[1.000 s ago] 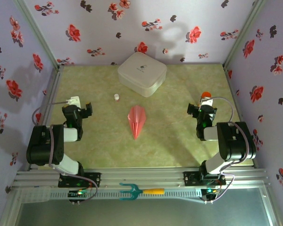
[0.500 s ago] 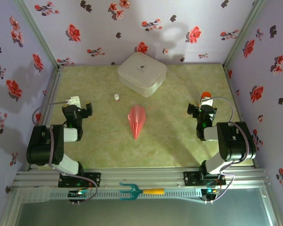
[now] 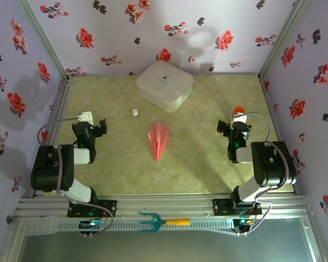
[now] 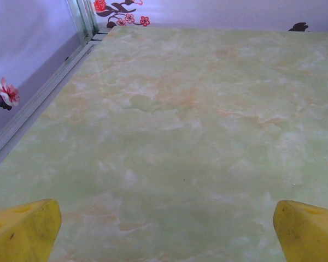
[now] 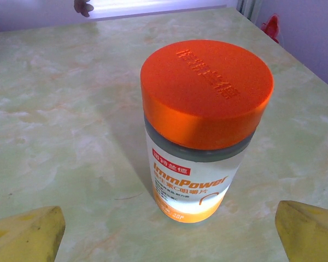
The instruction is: Fold a paper plane with a square sheet of paper (pick it up from the middle)
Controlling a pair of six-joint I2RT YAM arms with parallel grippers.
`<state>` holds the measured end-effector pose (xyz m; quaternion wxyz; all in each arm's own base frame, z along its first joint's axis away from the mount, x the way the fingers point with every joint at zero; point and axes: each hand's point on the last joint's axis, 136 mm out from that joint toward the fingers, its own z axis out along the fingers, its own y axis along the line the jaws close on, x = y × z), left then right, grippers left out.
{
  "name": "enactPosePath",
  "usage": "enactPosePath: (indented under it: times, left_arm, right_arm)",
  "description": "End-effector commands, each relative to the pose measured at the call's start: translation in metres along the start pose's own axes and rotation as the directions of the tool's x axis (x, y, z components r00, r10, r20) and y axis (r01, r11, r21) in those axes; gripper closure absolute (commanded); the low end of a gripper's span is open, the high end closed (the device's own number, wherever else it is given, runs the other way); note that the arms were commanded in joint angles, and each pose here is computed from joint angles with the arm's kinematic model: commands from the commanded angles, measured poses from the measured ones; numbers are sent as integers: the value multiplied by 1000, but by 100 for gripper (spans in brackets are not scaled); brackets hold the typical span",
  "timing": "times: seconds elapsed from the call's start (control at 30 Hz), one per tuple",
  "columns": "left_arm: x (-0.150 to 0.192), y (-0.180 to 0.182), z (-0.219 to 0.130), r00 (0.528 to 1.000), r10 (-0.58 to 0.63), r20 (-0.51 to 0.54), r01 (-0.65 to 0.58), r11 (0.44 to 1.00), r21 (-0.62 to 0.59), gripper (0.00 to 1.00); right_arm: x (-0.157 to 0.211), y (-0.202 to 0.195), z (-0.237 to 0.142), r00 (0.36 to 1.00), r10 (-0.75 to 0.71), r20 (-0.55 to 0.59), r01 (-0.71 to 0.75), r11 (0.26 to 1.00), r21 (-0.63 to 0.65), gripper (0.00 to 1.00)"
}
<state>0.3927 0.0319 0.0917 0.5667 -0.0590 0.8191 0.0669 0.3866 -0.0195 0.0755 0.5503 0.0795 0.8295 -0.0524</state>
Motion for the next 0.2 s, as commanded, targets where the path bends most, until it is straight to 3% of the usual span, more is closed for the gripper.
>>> enactPosePath:
  times: [0.0,0.17]
  left_arm:
    - [-5,-2,0,1000,-13,26,13,1000,10,0]
    - [-5,-2,0,1000,-13,26,13,1000,10,0]
  right_arm:
    - [-14,-4,2,999,29,41,-30,999,23,1]
    - [-15,-4,1,999,29,42,-30,999,24,1]
